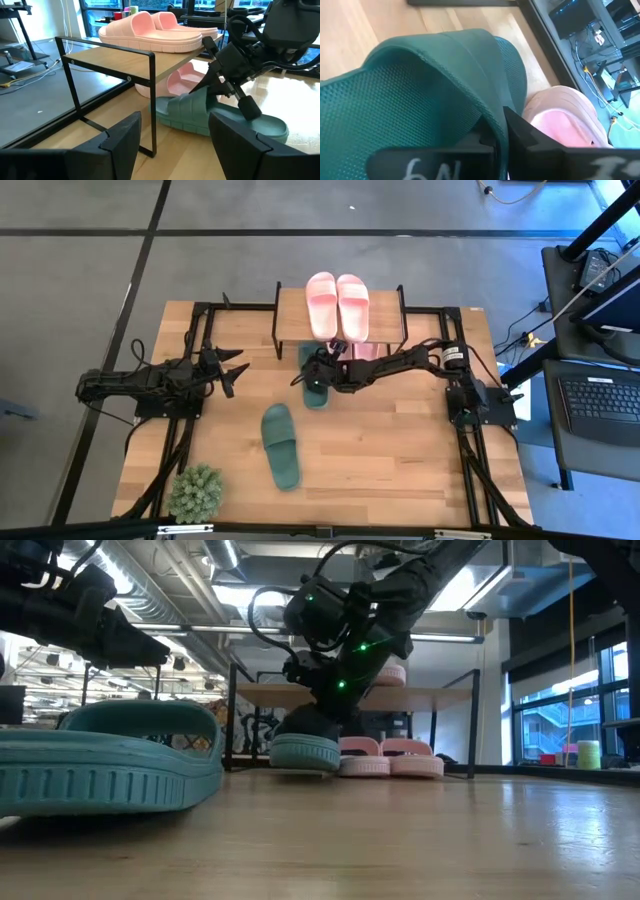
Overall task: Pick and place slides into the shelf
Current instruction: Put the green slide under the shelf
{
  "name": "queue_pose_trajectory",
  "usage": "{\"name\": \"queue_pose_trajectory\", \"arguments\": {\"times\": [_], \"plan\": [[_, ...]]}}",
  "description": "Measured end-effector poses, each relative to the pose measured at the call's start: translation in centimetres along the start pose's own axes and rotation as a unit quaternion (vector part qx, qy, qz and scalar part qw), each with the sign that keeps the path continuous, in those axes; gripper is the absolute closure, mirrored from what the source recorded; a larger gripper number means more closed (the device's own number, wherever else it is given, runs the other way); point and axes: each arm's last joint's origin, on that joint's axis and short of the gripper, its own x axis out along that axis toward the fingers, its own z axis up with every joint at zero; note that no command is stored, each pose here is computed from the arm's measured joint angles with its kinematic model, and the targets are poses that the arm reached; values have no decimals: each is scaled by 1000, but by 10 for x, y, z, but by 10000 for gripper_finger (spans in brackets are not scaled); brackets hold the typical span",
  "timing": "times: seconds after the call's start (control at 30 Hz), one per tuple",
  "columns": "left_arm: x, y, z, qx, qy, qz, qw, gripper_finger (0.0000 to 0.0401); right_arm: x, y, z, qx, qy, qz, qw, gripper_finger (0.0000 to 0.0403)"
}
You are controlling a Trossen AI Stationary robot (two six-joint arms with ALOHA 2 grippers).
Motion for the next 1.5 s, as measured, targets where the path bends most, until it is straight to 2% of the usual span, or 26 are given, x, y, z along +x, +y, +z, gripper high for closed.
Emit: {"name": "queue_pose_trajectory", "arguments": {"times": [0.4,1.03,1.5], "plan": [[0,0,0,0,0,0,1000,177,-1,-2,-9,10,36,-26,999,390],[0,0,0,-2,0,-1,1000,177,-2,-2,-13,11,49,-42,998,388],[0,0,0,-4,0,-2,1000,177,-3,1,-13,15,47,-31,998,299]]}}
